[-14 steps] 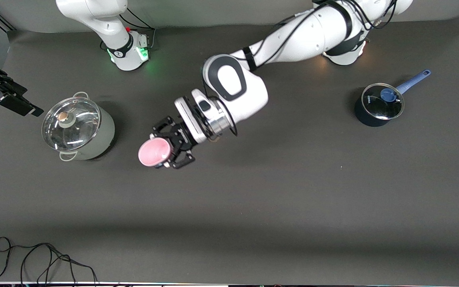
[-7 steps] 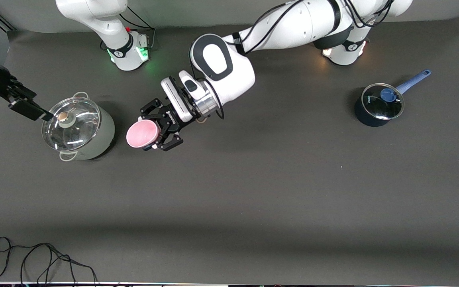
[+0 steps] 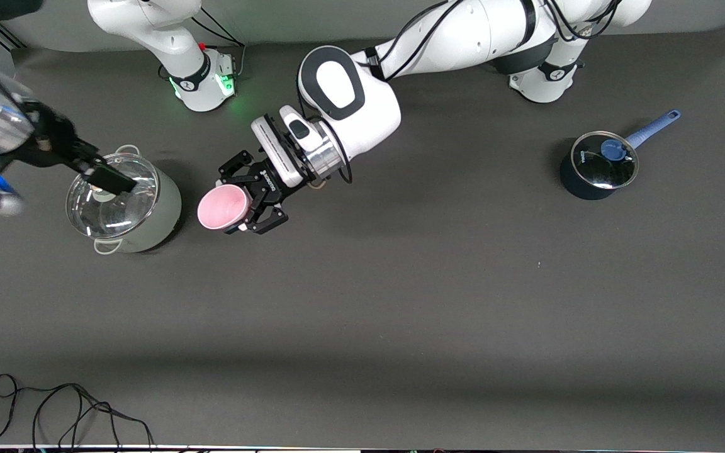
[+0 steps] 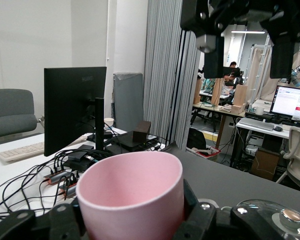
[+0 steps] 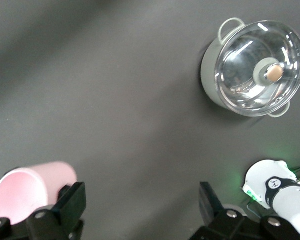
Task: Transfer pink cup from left to right arm
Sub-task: 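Reach the right gripper to the pink cup's rim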
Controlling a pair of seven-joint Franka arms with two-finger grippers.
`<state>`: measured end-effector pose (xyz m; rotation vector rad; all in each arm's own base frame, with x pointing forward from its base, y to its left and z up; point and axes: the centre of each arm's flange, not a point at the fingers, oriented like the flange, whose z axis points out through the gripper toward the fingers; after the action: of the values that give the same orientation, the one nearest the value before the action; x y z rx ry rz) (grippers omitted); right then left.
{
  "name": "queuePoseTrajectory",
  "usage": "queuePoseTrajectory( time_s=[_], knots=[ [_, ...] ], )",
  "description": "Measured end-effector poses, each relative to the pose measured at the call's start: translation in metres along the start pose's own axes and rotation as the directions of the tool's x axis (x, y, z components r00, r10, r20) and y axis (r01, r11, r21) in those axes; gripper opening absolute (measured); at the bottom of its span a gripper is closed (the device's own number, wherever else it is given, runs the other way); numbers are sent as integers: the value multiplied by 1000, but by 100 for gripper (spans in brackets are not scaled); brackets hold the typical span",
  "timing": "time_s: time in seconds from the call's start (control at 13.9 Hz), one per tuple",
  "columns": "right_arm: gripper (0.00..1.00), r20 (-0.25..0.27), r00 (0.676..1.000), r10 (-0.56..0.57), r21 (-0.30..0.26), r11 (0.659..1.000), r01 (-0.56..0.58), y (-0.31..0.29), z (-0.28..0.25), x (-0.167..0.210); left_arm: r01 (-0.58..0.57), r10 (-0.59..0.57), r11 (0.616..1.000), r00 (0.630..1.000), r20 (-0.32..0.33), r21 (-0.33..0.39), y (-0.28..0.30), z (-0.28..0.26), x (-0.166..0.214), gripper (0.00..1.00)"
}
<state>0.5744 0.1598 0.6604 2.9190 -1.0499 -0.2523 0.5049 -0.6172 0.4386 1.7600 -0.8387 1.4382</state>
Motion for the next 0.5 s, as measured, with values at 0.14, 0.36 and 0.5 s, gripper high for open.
queuePoseTrajectory(
  time_s=[0.14,0.36,0.5],
  knots=[
    [100,-6,1000,-29,-15,999,29,-27,6,-23,2,-2,1000,1000,6,15,-5,0,-3,69],
    [100,-22,999,-38,-7,999,38,-51,14,-37,-4,4,1000,1000,9,16,-1,1,-4,69],
    [100,-35,999,-20,20,1000,20,-62,15,-39,-7,7,1000,1000,5,14,2,0,0,69]
  ],
)
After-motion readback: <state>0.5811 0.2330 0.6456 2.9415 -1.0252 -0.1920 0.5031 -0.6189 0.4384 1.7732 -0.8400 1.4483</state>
